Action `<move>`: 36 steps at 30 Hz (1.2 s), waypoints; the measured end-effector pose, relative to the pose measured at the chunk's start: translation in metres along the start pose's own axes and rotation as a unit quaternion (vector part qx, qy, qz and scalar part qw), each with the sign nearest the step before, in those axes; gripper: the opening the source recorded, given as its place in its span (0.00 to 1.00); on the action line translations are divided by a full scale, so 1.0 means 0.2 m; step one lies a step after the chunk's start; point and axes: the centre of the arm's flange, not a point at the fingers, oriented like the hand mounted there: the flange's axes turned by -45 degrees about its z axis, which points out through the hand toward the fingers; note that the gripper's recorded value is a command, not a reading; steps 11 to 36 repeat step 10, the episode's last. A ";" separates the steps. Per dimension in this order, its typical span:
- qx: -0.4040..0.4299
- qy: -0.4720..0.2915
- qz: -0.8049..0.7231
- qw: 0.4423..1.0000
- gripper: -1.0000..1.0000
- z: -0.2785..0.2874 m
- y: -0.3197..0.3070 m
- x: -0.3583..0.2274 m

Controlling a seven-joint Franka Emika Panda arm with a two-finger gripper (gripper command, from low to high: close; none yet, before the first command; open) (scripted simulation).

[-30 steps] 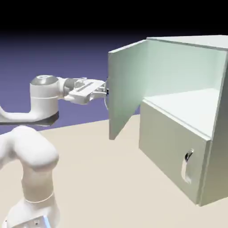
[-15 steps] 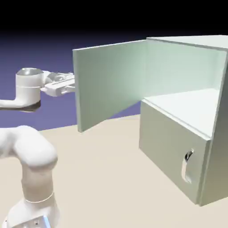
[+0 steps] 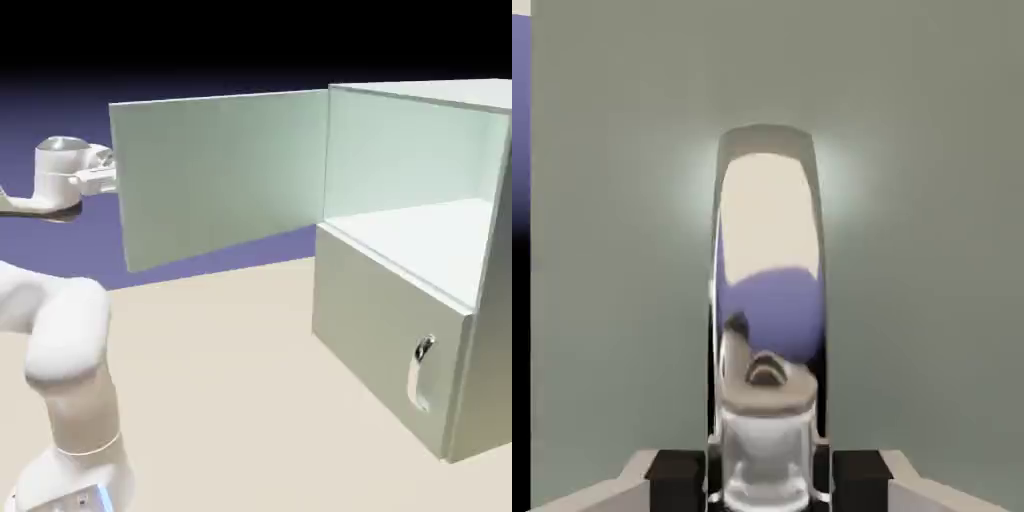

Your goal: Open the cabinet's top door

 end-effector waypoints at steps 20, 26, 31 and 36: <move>0.080 0.000 0.000 0.997 0.00 -0.35 0.14 0.00; 0.080 0.000 0.000 0.997 0.00 -0.35 0.14 0.00; 0.080 0.000 0.000 0.997 0.00 -0.35 0.14 0.00; 0.080 0.000 0.000 0.997 0.00 -0.35 0.14 0.00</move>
